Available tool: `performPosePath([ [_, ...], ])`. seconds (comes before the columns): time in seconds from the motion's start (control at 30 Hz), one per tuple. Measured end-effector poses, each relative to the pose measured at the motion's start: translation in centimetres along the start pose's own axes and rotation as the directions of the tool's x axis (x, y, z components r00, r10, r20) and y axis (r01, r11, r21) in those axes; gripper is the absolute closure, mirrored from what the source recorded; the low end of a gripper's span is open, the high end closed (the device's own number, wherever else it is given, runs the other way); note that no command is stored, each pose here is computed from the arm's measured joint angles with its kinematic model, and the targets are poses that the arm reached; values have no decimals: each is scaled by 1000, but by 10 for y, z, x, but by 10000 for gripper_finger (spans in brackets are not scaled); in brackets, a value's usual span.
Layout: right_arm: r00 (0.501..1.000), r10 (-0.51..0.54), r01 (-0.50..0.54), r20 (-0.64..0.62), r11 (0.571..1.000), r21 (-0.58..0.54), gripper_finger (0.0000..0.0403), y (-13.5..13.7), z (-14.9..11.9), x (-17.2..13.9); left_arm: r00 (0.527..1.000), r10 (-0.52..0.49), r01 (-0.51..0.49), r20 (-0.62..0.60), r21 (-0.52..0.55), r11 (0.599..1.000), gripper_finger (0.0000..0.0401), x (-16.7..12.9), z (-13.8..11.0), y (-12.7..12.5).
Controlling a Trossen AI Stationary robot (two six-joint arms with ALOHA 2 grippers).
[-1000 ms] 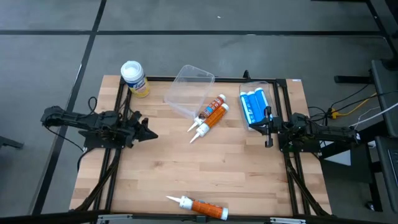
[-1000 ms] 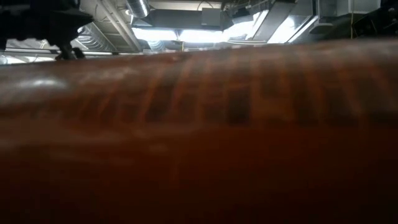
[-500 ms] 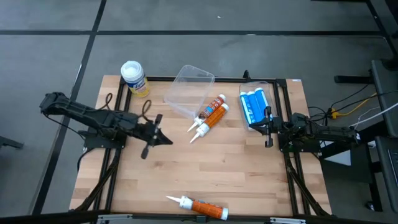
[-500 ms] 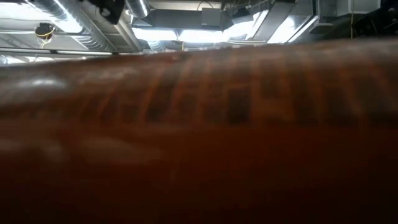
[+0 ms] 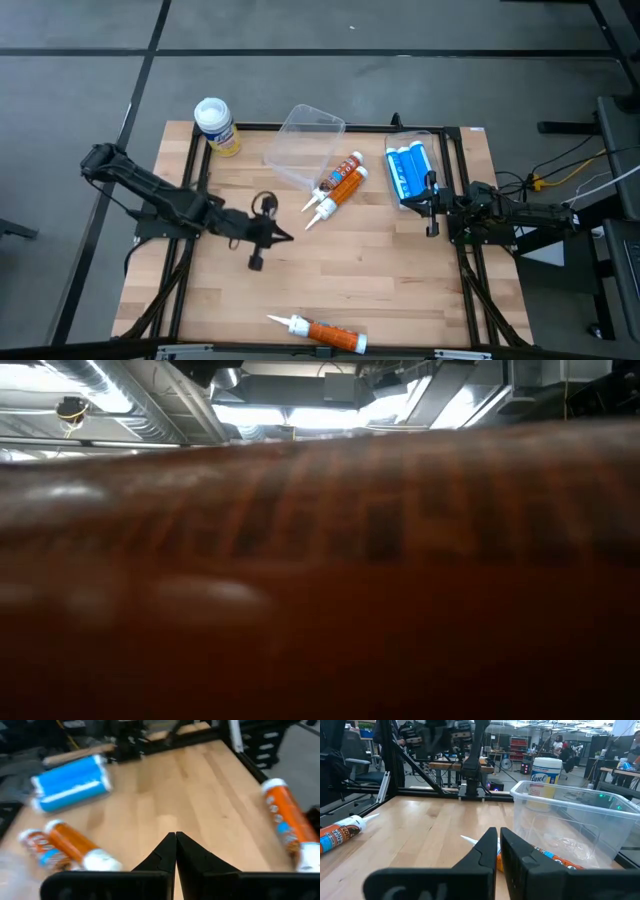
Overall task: Pick & place silicon tubes, Sealant and Lysol wipes
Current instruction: Put the bottom orange sealant into the transparent container
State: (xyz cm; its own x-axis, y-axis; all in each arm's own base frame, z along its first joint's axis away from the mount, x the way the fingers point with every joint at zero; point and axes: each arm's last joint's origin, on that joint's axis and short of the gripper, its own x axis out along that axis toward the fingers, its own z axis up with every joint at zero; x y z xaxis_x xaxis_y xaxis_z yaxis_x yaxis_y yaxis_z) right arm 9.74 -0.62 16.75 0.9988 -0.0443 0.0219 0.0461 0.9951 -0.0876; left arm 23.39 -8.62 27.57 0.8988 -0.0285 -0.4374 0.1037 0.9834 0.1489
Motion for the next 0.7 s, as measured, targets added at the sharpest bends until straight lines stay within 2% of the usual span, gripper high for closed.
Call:
performPosePath([
  [0.07,1000,0,0,0,1000,0,378,0,0,0,999,-35,35,-17,-18,999,395,7,0,-8],
  [0.17,1000,0,0,0,1000,0,378,0,0,0,992,-119,113,-49,-109,988,395,18,-1,-18],
  [0.3,1000,0,0,0,1000,0,378,0,0,0,973,-211,172,-97,-309,935,395,34,-3,-28],
  [0.4,1000,0,0,0,1000,0,378,0,0,0,955,-261,189,-139,-393,900,395,48,-5,-38],
  [0.7,1000,0,0,0,1000,0,378,0,0,0,907,-364,266,-211,-383,885,395,78,-4,-79],
])
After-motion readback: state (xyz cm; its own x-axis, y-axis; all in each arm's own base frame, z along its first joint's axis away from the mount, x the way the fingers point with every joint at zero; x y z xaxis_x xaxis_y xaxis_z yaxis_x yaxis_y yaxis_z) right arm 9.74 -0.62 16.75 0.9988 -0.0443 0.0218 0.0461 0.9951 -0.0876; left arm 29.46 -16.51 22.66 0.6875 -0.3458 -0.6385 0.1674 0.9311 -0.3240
